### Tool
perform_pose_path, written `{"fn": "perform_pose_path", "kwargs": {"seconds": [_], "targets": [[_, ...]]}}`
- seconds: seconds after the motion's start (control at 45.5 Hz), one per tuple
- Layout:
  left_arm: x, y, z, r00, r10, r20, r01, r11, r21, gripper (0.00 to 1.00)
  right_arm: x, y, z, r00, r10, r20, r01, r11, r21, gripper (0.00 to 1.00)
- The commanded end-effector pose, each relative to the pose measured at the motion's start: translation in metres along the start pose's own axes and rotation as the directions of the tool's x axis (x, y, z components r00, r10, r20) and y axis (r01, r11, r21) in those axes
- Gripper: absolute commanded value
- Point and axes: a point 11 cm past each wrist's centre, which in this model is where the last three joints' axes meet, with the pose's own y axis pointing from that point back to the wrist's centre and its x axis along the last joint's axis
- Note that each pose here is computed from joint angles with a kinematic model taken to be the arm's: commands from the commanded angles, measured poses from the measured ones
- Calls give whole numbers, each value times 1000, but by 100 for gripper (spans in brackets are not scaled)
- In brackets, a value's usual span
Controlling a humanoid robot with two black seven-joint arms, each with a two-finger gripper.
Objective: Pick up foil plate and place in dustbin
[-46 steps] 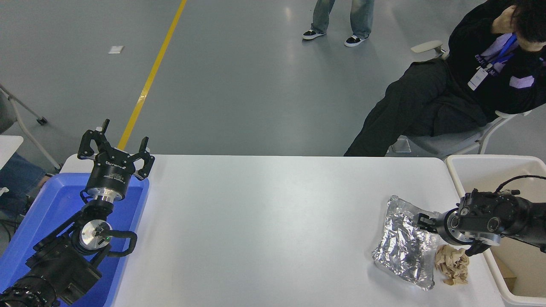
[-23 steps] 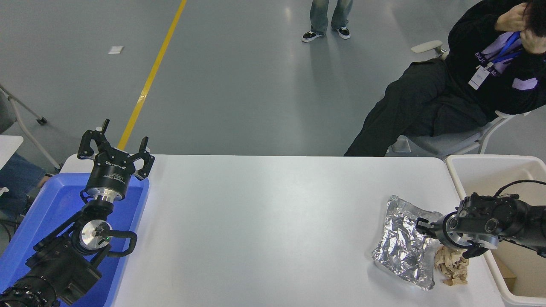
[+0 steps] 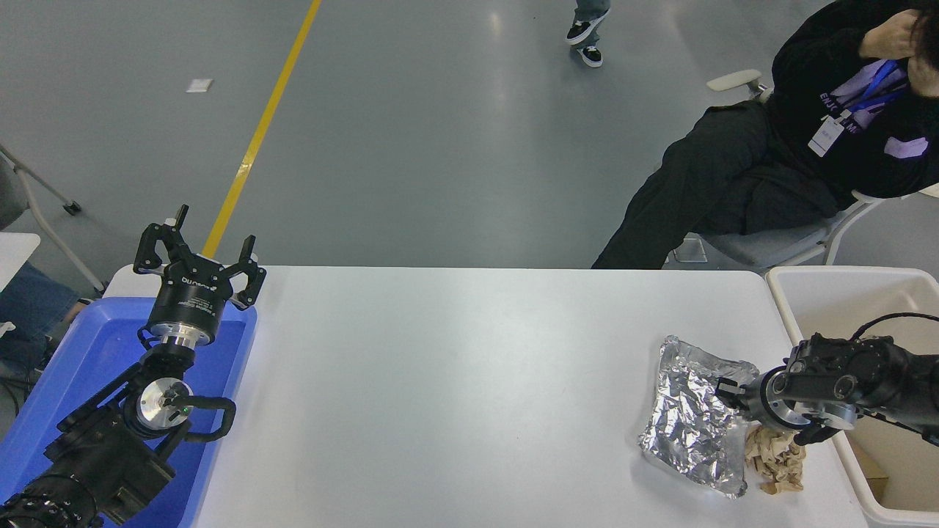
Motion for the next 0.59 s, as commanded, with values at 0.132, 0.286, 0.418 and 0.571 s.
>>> {"fn": "perform_pose_path", "kwargs": {"seconds": [0.132,0.286,0.418,0.571], "targets": [[0,0,0,1000,1,0,-1,1000,-1,98,-7,1,-1,995,-74,60,73,997,9,0],[0,0,0,1000,1,0,-1,1000,1,98,-3,6,-6,995,-78,55,77,997,20,0],[0,0,0,1000,1,0,-1,1000,1,98,4,24,-22,990,-139,6,139,989,51,0],[-1,0,0,1000,-2,0,2,1000,3,98,13,60,-31,968,-215,-130,220,975,24,0]]}}
